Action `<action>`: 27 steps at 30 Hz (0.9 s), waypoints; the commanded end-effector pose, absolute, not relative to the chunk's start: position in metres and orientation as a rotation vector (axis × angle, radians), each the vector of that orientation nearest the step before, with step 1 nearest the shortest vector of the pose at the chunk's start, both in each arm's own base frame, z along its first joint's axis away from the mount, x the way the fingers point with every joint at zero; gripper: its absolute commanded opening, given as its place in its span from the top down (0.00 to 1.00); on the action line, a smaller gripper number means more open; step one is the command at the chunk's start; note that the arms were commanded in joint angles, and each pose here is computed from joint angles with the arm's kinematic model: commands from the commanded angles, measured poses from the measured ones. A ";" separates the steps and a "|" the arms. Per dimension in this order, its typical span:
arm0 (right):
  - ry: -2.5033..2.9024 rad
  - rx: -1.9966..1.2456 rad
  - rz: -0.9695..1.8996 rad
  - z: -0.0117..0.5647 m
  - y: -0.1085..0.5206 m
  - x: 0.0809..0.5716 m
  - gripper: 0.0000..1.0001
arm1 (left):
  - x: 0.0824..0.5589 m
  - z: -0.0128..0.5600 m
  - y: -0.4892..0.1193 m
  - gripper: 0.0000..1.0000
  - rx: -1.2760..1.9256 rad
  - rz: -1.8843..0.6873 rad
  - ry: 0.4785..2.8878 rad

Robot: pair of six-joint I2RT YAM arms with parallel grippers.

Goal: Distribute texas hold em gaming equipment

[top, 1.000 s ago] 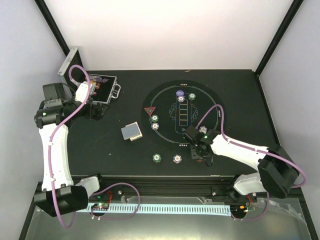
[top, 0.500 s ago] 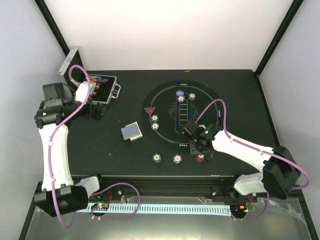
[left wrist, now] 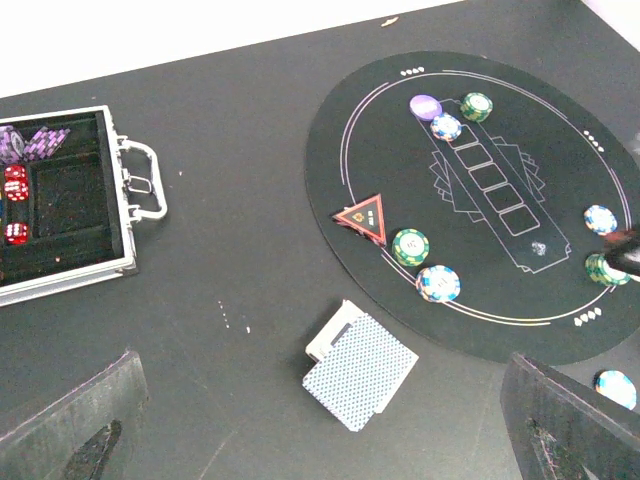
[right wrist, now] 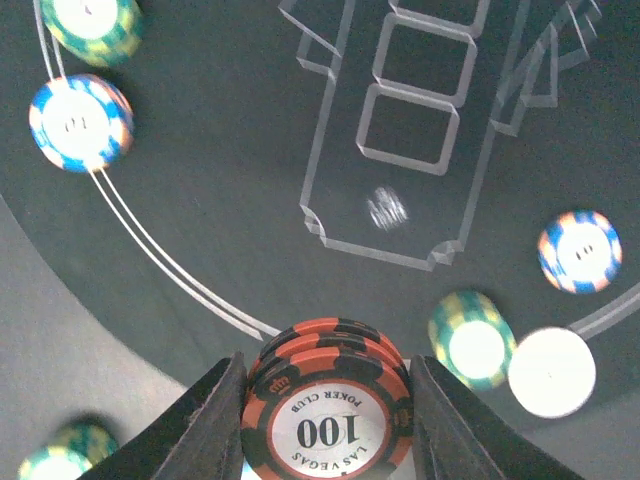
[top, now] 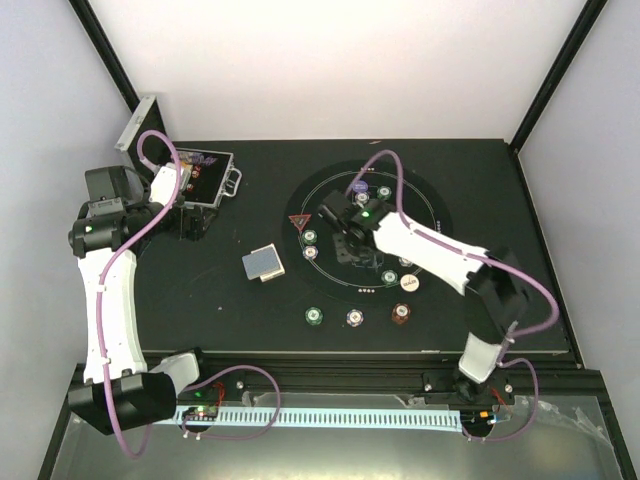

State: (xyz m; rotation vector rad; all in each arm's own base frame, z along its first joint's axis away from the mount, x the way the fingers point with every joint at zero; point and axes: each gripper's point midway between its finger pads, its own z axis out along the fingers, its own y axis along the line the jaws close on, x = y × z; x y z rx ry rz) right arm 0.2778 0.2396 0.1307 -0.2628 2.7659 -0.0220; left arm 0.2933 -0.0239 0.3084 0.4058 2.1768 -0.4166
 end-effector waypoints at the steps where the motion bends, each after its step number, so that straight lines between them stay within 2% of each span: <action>1: 2.733 -0.352 -0.043 0.125 0.273 0.319 0.83 | 0.291 0.316 -0.022 0.01 0.394 -0.397 2.161; 10: 2.799 -0.376 -0.056 0.077 0.308 0.372 0.83 | 0.291 0.318 -0.023 0.01 0.401 -0.400 2.156; 18: 2.849 -0.409 -0.053 0.040 0.324 0.384 0.83 | 0.293 0.318 -0.022 0.01 0.406 -0.398 2.155; 27: 2.857 -0.425 -0.033 0.031 0.330 0.388 0.83 | 0.294 0.315 -0.021 0.01 0.407 -0.391 2.161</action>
